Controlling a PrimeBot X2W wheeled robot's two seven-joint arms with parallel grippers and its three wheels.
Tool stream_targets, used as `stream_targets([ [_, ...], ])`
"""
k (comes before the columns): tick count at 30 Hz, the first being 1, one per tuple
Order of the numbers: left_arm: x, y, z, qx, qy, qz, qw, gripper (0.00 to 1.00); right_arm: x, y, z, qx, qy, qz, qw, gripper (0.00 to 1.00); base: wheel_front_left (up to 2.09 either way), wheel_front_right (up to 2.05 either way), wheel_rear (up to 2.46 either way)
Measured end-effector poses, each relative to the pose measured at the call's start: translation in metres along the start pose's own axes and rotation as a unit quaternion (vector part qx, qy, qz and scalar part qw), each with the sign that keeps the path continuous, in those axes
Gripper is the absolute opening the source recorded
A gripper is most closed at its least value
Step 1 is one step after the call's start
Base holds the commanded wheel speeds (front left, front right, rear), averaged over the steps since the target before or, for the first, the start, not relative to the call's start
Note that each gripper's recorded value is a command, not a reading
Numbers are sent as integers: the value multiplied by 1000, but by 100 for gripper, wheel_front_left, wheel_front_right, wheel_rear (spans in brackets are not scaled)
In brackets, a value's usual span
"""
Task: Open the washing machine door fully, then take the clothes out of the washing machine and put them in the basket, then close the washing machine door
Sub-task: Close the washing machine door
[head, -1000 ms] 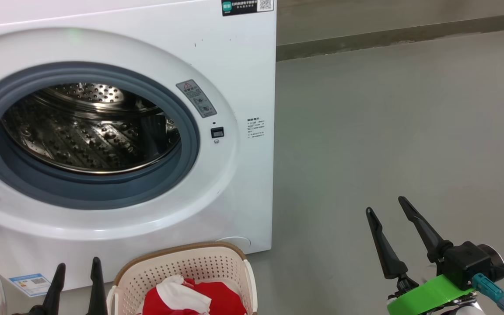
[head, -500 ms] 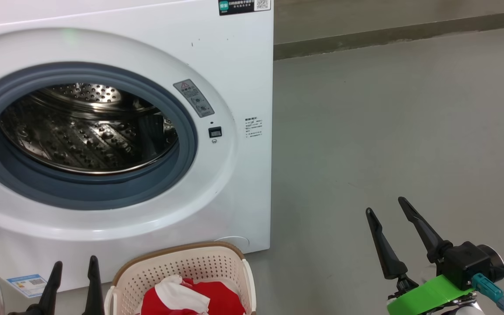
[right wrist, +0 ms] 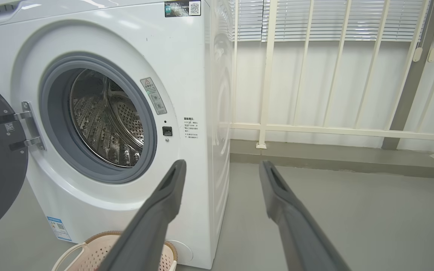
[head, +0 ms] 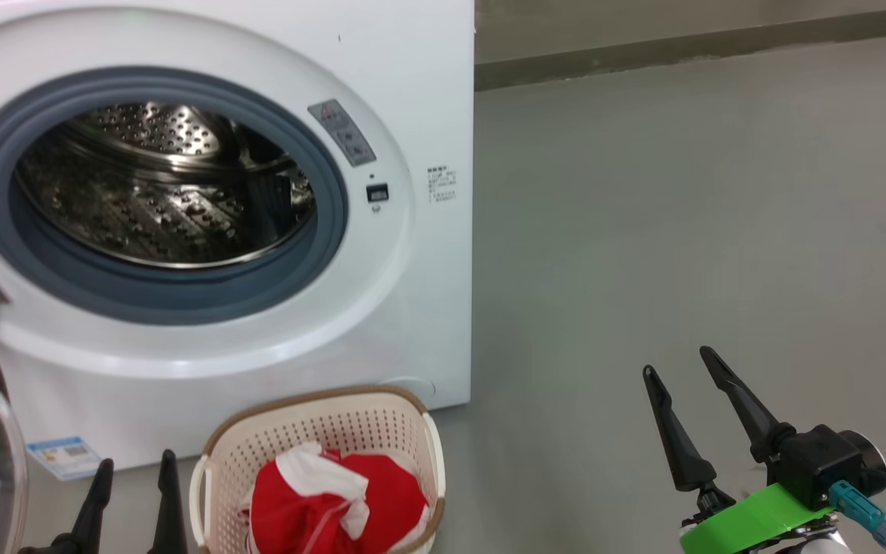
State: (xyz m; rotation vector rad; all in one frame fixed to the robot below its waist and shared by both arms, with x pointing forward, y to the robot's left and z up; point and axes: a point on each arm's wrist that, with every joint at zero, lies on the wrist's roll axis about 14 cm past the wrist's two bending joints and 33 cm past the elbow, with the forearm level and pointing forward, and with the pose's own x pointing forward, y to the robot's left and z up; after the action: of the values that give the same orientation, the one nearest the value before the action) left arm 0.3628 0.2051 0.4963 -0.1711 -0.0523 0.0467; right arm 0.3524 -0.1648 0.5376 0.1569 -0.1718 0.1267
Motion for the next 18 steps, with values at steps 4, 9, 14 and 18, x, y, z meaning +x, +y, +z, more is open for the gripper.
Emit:
stream_targets([
  [4, 0, -1, -1, -2, 2, -2, 1000, 100, 0, 0, -2, 0, 2, 0, 1000, 100, -142, 142, 0],
  [9, 0, 0, -1, -3, 1, 0, 1000, 100, 1, 0, -3, 0, 5, 1, 1000, 100, -80, 80, 0],
  [14, -2, 2, -2, -4, 2, 0, 1000, 100, 2, 2, -3, 0, 4, 4, 1000, 100, -15, 15, 0],
  [18, -3, 4, -1, -5, 2, 4, 1000, 100, 3, 5, -3, 1, 4, 9, 1000, 100, 0, 0, 0],
])
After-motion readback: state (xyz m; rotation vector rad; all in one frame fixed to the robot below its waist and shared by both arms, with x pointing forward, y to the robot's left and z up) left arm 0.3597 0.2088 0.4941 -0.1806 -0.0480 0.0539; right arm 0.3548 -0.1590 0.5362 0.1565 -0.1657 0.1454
